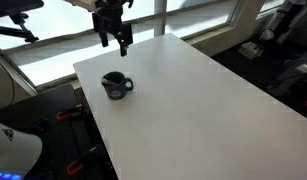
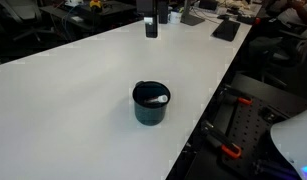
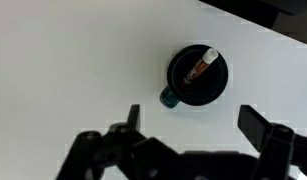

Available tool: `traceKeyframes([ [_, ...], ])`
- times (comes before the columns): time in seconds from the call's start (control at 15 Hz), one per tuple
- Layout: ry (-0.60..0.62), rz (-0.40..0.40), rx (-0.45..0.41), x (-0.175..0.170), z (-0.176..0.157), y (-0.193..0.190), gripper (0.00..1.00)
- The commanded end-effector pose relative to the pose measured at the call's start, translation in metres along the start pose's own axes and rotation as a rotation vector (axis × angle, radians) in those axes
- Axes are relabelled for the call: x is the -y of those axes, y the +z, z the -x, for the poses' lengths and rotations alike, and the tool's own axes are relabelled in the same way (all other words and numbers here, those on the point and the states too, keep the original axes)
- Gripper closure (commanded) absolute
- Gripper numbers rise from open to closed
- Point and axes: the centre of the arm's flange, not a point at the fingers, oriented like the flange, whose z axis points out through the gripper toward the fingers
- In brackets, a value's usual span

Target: Remove the marker from the mug.

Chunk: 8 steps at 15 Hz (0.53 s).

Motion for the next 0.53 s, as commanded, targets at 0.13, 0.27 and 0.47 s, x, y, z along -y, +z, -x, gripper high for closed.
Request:
traceKeyframes([
  [0.13, -0.045, -0.02, 0.02, 0.004, -0.025, 0.012, 0.0],
  [0.27, -0.07, -0.02, 0.033, 0.01, -0.034, 0.015, 0.0],
  [0.47, -0.105, -0.016, 0.073, 0.023, -0.046, 0.025, 0.0],
])
